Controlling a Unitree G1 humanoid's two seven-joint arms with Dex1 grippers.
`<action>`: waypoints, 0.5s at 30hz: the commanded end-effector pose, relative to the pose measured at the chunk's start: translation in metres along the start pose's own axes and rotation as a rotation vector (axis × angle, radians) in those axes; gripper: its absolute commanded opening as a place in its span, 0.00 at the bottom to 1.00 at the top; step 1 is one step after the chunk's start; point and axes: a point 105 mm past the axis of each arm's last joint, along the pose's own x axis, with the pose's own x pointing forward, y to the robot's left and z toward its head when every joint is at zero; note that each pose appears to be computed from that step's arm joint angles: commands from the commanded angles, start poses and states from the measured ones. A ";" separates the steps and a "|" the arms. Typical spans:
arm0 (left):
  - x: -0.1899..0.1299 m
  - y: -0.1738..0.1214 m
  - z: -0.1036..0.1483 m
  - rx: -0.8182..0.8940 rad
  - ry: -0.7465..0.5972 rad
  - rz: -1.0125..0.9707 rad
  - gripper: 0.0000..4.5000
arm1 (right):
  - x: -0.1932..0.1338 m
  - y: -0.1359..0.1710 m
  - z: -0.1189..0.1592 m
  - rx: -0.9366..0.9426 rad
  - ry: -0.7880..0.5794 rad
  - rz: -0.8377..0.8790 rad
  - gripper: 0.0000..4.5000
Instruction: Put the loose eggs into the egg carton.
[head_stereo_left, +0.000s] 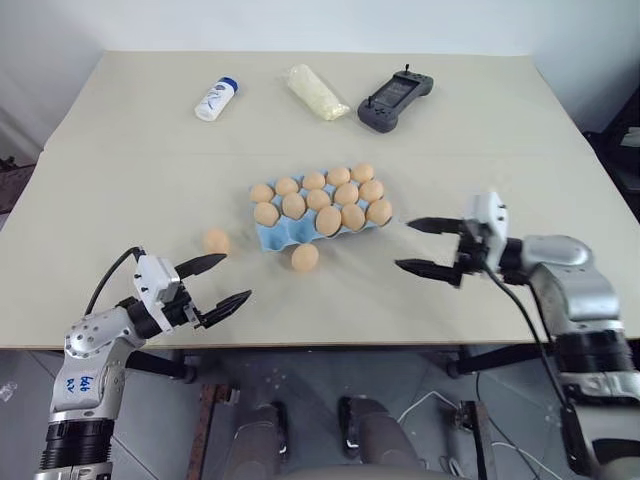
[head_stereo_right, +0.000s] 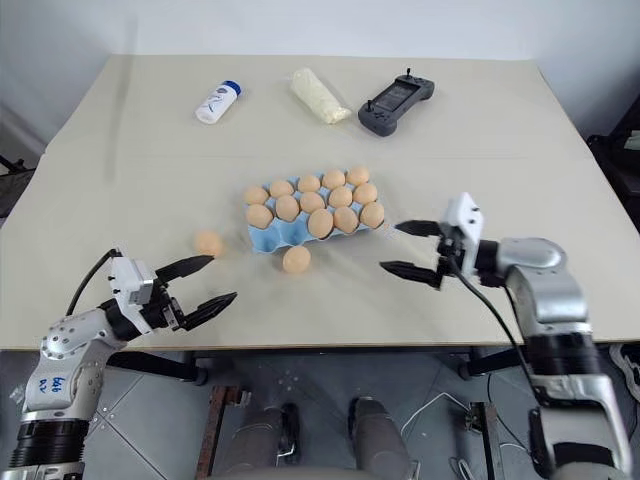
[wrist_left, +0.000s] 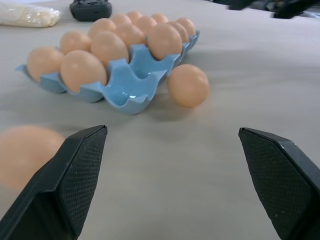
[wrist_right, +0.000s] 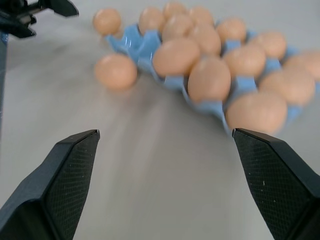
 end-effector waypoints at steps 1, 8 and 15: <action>-0.009 0.005 0.003 0.016 -0.015 0.038 1.00 | -0.021 0.002 0.003 -0.013 0.006 -0.020 0.99; -0.012 0.002 0.000 0.007 -0.016 0.051 1.00 | -0.025 0.008 -0.002 0.004 0.011 -0.041 0.99; 0.004 -0.011 0.021 0.052 -0.055 0.039 1.00 | -0.017 0.016 0.010 0.008 -0.071 0.010 0.99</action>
